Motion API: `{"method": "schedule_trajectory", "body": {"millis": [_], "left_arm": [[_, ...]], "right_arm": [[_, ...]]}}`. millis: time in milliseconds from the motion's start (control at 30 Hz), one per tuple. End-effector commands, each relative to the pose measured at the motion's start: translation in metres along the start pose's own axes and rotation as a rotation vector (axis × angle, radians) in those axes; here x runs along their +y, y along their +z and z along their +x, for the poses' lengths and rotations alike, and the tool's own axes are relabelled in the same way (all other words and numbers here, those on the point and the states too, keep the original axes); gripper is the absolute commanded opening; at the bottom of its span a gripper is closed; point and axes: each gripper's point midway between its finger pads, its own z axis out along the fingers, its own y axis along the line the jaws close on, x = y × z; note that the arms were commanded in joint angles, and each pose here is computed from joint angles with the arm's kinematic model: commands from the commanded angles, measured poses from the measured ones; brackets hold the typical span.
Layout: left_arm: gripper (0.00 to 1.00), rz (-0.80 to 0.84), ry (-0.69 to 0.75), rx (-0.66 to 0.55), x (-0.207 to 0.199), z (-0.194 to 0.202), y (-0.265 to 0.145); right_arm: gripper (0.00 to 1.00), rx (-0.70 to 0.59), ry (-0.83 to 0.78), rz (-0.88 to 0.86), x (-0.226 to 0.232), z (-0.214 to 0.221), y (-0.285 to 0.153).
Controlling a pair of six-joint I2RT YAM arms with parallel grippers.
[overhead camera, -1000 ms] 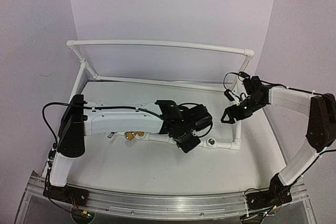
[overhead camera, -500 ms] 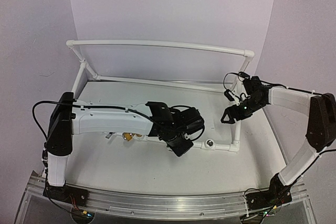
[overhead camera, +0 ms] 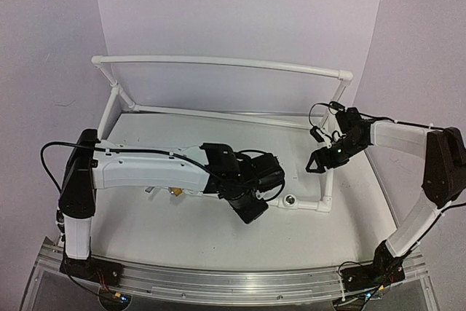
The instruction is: Install the water faucets
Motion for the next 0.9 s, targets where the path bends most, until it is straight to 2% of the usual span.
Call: {"method": "schedule_trajectory", "body": {"millis": [0, 433, 867], "left_arm": [[0.31, 0.035, 0.016, 0.001, -0.014, -0.006, -0.003], [0.32, -0.048, -0.102, 0.049, 0.015, 0.022, 0.003], [0.32, -0.162, -0.237, 0.02, 0.082, 0.032, -0.004]], "right_arm": [[0.82, 0.007, 0.02, 0.011, -0.005, 0.001, 0.003], [0.82, 0.039, 0.033, 0.07, -0.021, 0.007, 0.01], [0.8, 0.058, 0.052, 0.116, -0.037, 0.013, 0.012]]}}
